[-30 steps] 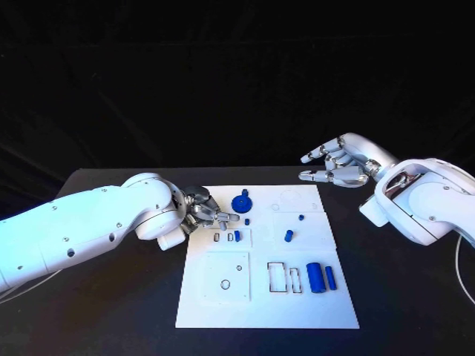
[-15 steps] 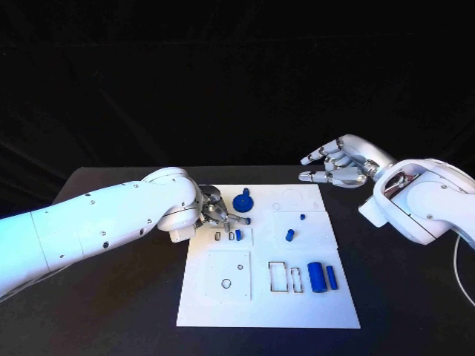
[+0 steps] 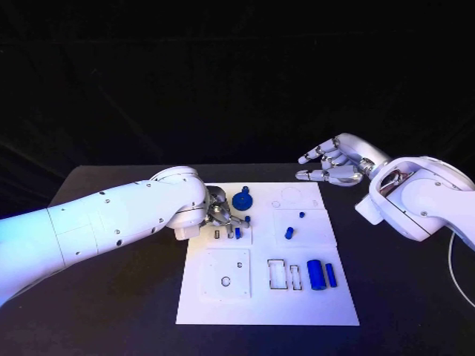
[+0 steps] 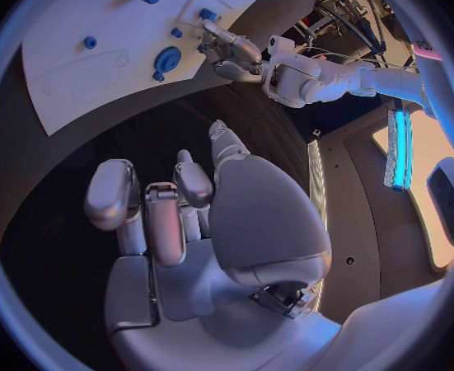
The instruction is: Assemble the parts on the task board
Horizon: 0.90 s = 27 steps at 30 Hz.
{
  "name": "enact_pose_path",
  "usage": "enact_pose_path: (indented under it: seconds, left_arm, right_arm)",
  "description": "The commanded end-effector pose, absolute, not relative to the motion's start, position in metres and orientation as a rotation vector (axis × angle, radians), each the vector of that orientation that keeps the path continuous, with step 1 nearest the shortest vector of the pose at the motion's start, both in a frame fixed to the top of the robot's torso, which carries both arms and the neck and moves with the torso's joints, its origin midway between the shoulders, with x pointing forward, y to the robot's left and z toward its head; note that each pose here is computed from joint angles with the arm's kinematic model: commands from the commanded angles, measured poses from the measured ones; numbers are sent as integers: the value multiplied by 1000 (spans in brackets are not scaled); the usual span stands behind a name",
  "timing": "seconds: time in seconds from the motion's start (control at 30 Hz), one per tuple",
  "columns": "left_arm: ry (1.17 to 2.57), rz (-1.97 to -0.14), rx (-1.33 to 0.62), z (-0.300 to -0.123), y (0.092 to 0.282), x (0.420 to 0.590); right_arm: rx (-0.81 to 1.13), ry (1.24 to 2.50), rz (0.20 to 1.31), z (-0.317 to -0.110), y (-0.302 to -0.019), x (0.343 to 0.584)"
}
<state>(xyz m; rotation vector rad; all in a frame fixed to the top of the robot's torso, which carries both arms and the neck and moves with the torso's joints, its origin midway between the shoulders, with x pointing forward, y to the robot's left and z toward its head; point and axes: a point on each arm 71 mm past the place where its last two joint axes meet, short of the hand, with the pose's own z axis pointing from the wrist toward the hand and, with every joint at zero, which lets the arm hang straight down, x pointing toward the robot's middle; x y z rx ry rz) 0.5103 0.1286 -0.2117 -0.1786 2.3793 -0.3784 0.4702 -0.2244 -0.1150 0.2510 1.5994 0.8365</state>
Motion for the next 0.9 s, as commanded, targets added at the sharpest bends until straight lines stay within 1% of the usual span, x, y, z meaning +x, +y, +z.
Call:
enact_pose_path:
  seconds: [0.03,0.9]
  left_arm:
    - [2398,-356,-135,-212,126,510]
    - [2415,-358,-105,-214,114,510]
  right_arm:
    - [246,1614,832,-116,-224,471]
    - [245,1637,825,-120,-221,474]
